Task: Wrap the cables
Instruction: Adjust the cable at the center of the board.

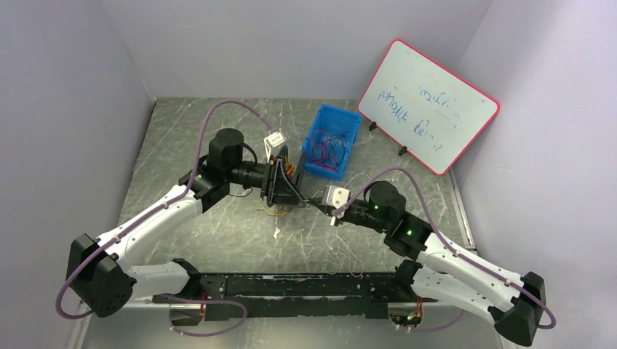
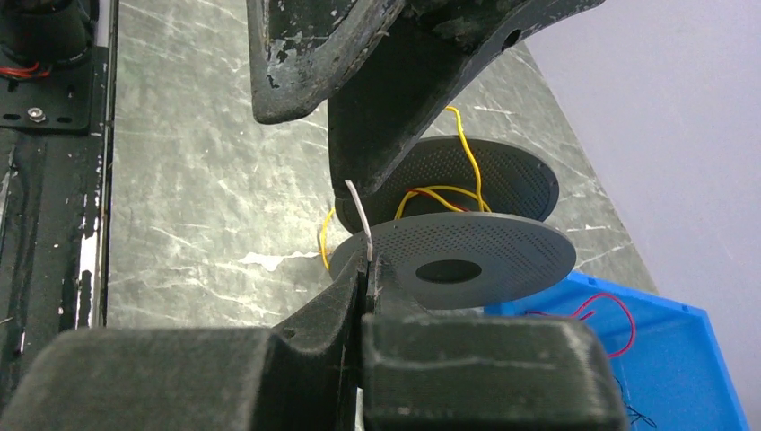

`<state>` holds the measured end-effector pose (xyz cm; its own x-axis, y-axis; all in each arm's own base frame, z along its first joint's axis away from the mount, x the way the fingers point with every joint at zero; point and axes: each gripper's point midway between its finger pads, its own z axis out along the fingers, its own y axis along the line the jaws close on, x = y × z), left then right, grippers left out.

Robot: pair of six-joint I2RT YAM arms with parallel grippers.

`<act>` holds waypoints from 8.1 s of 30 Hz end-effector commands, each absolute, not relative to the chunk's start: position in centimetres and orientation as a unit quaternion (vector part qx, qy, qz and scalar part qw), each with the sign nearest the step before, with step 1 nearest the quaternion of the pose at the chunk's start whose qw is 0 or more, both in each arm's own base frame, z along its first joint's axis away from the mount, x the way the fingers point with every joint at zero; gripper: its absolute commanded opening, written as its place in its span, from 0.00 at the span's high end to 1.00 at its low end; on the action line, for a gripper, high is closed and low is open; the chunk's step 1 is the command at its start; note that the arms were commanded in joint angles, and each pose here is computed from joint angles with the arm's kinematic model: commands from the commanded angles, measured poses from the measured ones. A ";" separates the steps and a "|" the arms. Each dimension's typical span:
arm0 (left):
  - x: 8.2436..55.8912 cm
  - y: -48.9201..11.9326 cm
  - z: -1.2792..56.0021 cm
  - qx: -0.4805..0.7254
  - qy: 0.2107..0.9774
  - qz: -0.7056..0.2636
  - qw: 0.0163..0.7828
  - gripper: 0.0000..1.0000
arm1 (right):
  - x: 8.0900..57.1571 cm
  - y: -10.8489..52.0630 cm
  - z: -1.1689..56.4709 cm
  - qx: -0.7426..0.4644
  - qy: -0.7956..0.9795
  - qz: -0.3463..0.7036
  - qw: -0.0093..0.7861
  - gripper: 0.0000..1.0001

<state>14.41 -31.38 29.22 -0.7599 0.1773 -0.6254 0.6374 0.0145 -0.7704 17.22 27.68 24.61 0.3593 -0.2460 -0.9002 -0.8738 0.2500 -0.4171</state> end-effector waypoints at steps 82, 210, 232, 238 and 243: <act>13.9 -28.6 25.6 0.281 0.782 -0.526 0.184 0.71 | 15.7 32.0 26.2 -0.702 0.449 0.163 0.528 1.00; 10.7 -28.2 27.1 0.346 0.751 -0.514 0.229 0.93 | 12.9 29.3 23.4 -0.395 0.581 0.335 0.627 0.37; 9.3 -27.5 28.2 0.334 0.743 -0.534 0.228 0.93 | 14.2 29.8 21.1 -0.349 0.584 0.373 0.631 0.73; 8.6 -27.0 27.7 0.326 0.747 -0.537 0.219 0.93 | 15.9 28.8 22.0 -0.344 0.584 0.361 0.640 1.00; 7.9 -26.3 26.0 0.313 0.762 -0.531 0.197 0.93 | 18.0 27.0 23.9 -0.334 0.582 0.323 0.668 1.00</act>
